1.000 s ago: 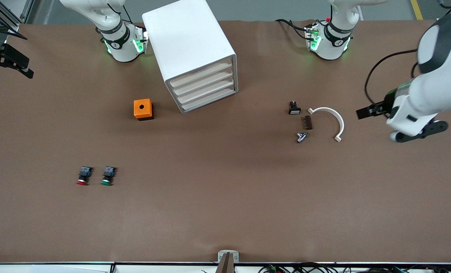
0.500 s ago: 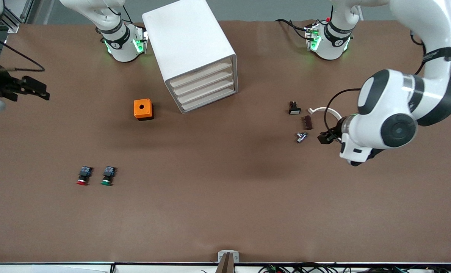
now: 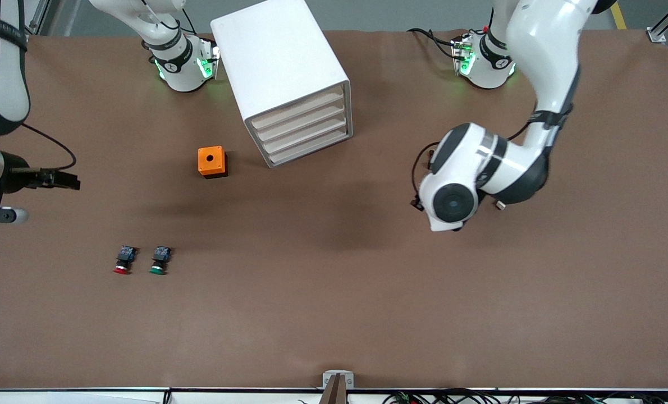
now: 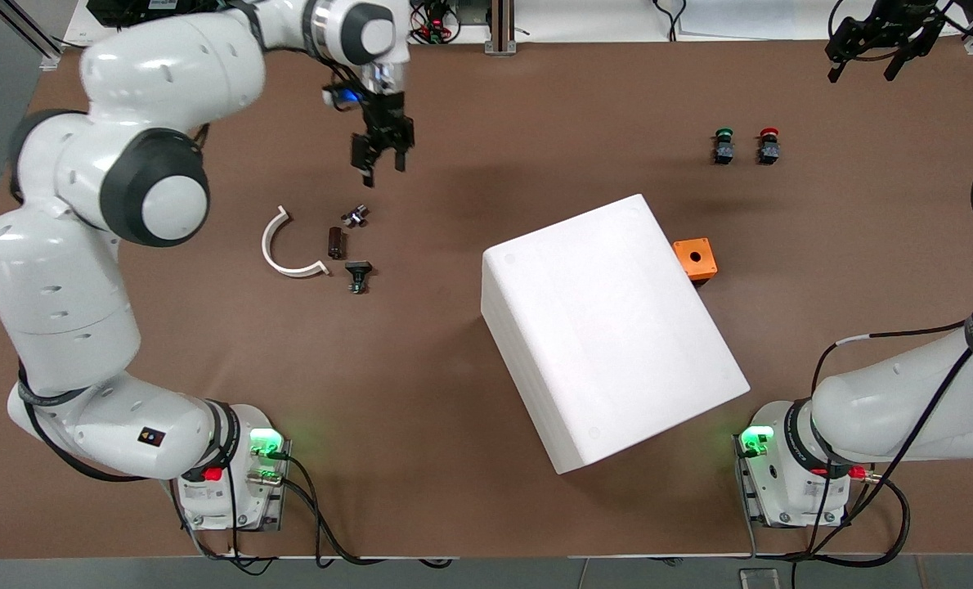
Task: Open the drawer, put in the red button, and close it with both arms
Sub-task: 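Grasp the drawer handle with the left gripper while the right gripper grasps the red button, then pull the drawer open with the left gripper while the right gripper carries the button, then lower the red button into the open drawer and open the right gripper, then push the drawer shut with the left gripper while the right gripper withdraws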
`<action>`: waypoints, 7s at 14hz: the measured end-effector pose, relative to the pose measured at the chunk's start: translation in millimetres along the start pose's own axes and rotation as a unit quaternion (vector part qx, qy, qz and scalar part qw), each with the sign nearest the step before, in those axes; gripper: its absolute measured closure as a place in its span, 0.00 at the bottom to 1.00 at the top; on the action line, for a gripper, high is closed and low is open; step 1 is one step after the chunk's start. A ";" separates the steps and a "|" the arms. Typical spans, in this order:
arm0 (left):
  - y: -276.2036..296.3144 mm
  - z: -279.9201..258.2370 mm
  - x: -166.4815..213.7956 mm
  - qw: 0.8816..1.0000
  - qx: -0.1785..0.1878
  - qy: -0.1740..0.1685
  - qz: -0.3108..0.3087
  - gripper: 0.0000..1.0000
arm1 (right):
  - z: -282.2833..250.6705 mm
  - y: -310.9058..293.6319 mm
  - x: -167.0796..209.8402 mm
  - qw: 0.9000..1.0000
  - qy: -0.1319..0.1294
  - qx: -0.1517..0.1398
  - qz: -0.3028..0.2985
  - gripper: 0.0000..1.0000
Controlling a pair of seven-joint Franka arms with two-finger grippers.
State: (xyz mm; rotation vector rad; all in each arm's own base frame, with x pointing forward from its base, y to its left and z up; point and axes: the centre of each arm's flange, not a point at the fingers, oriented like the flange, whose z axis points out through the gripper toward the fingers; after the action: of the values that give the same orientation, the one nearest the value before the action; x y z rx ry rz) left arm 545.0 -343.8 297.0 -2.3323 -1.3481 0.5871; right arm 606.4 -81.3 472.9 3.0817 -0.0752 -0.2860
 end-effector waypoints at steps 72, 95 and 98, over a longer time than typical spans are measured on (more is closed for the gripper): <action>-21.2 -143.9 37.3 0.980 -0.183 0.042 0.067 0.00 | 134.8 -572.7 -171.0 0.854 0.046 0.124 0.503 0.54; 52.1 8.8 -200.4 0.910 -0.173 0.108 0.361 0.00 | -37.2 -72.8 6.2 0.996 -0.048 0.052 0.055 0.00; 42.8 27.2 -236.6 0.914 -0.167 0.107 0.353 0.00 | -59.5 -42.4 -2.7 0.997 -0.049 0.037 0.057 0.00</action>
State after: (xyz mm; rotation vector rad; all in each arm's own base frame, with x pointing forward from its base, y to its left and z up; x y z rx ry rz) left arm 454.3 -568.1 290.7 -3.0622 -0.4989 0.2782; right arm 616.6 -36.3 529.7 3.1186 -0.2695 -0.4378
